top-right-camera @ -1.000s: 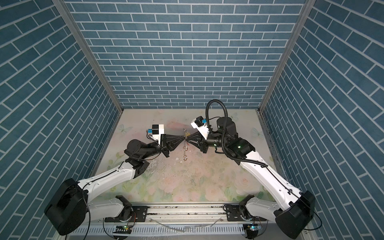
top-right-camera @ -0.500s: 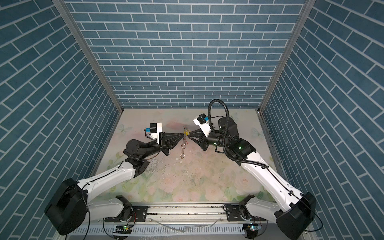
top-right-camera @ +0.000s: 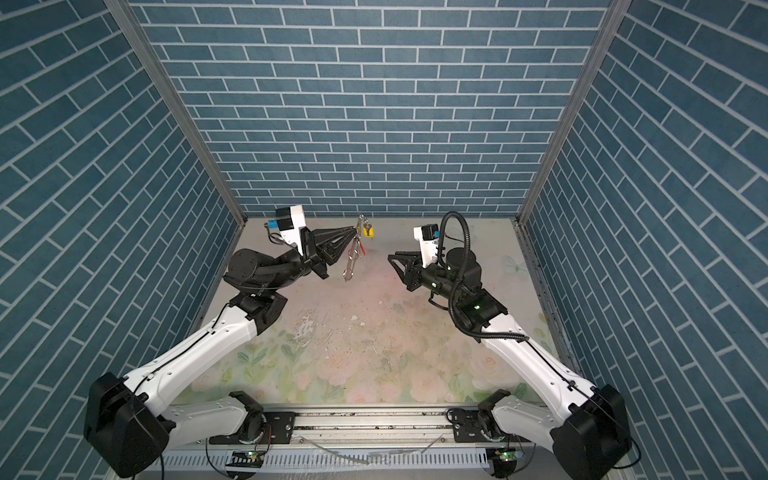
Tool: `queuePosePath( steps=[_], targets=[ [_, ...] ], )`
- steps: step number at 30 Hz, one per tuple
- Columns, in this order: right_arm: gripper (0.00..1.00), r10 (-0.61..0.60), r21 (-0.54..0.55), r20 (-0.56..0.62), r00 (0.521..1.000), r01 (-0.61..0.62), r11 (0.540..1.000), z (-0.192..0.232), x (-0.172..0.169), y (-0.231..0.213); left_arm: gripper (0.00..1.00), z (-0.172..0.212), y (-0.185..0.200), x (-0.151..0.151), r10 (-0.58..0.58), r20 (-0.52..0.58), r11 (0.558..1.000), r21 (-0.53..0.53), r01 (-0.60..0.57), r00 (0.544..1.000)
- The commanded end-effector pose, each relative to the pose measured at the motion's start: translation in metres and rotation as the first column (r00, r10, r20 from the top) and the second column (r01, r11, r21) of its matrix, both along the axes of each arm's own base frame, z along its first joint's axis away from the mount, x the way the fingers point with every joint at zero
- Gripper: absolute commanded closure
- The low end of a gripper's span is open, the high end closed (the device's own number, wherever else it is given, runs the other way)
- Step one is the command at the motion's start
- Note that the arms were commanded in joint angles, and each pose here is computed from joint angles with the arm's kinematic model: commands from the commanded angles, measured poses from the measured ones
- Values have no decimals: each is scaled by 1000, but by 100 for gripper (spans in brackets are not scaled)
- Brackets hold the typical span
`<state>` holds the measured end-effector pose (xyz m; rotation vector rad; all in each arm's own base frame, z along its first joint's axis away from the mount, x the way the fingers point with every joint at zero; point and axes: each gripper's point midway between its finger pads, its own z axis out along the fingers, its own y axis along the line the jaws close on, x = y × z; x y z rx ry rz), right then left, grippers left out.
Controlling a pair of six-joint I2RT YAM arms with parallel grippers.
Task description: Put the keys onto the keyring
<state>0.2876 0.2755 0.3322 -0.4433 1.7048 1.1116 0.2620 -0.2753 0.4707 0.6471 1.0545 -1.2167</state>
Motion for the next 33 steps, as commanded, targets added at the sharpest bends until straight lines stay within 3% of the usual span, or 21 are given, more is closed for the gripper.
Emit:
queuePosePath(
  steps=[1, 8, 17, 24, 33],
  targets=[
    [69, 10, 195, 39, 999, -17, 981, 37, 2, 2, 100, 14, 0, 5, -15, -20, 1000, -7, 15, 1000],
    [65, 90, 361, 57, 994, -105, 927, 60, 8, 16, 100, 35, -3, 13, -24, 7, 999, -25, 25, 1000],
    [59, 204, 515, 116, 972, -234, 824, 91, 11, 28, 100, 55, 0, 28, -53, 22, 994, -93, 55, 998],
    [53, 279, 638, 153, 948, -310, 705, 110, 17, 27, 100, 69, 7, 34, -82, 37, 988, -127, 86, 996],
    [46, 320, 656, 175, 931, -353, 668, 131, 25, 36, 100, 81, 13, 38, -90, 58, 986, -134, 97, 994]
  ],
)
